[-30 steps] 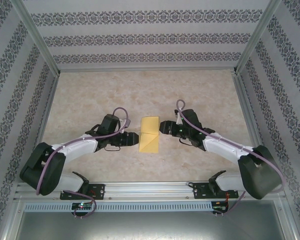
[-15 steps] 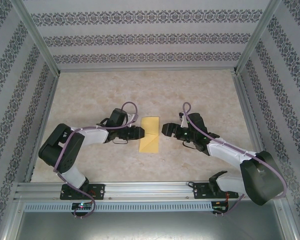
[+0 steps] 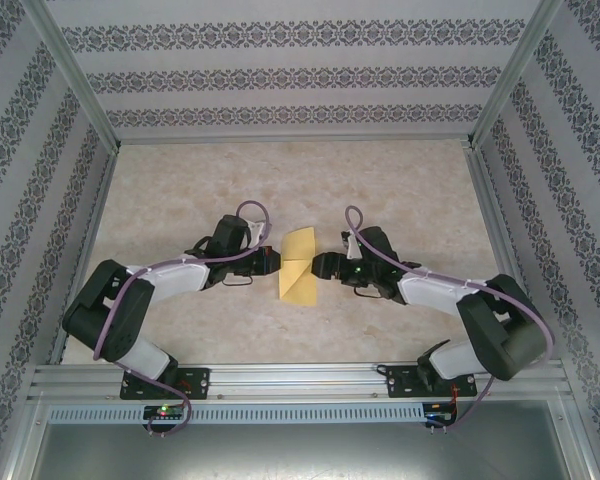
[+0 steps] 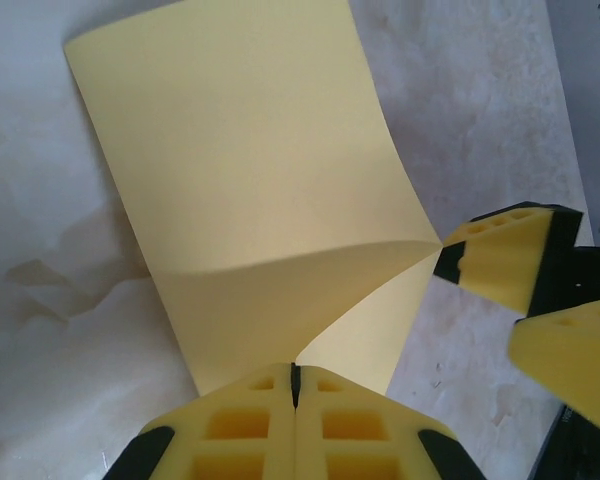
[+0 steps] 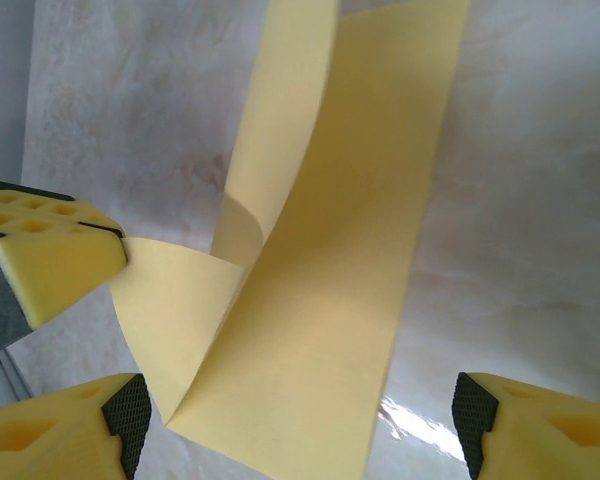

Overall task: Fold a paper plane with a square sheet of paper (fold left side to right side)
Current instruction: Turn over the paper at the center of the table, then third fold the triangle at the center of the table.

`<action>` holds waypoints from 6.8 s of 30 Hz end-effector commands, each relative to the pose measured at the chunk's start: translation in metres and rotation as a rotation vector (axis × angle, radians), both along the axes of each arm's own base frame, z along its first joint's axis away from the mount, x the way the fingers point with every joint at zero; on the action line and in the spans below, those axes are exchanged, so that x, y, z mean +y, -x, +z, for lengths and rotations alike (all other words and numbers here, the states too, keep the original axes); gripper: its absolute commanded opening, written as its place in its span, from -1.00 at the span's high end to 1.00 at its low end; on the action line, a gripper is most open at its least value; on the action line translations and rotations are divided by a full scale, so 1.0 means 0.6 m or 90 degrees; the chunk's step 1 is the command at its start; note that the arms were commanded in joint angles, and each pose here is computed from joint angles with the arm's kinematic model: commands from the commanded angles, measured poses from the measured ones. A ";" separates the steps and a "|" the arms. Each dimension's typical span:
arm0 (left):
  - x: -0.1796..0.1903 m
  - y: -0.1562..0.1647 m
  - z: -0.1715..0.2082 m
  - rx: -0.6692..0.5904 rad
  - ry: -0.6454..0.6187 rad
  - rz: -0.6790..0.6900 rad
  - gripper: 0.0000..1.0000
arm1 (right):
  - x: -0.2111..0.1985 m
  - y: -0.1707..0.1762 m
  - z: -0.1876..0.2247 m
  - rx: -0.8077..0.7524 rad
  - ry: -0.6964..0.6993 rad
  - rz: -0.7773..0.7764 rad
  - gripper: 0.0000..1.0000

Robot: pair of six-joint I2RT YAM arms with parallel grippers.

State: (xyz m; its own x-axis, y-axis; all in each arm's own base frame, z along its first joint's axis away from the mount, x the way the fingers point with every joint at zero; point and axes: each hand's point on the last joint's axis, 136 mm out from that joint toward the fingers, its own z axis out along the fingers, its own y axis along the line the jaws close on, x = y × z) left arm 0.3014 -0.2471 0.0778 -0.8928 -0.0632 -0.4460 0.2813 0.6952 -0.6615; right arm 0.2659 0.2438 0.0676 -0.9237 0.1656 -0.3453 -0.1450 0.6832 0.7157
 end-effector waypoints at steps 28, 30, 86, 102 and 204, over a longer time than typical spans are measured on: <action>0.065 0.014 0.126 -0.097 0.020 0.108 -0.83 | 0.040 -0.065 0.098 -0.069 -0.082 0.027 1.00; 0.067 0.020 0.163 -0.115 0.056 0.114 -1.00 | 0.027 -0.072 0.146 -0.116 -0.112 0.039 1.00; -0.010 0.051 0.457 -0.291 0.389 -0.009 0.76 | 0.057 -0.018 0.467 -0.334 -0.325 0.211 0.71; 0.076 0.059 0.222 -0.227 -0.280 0.091 1.00 | -0.194 -0.052 0.274 -0.247 0.233 -0.136 -0.10; 0.030 0.004 -0.069 0.228 0.035 0.095 -0.45 | 0.098 -0.178 -0.039 -0.034 0.137 0.068 -0.52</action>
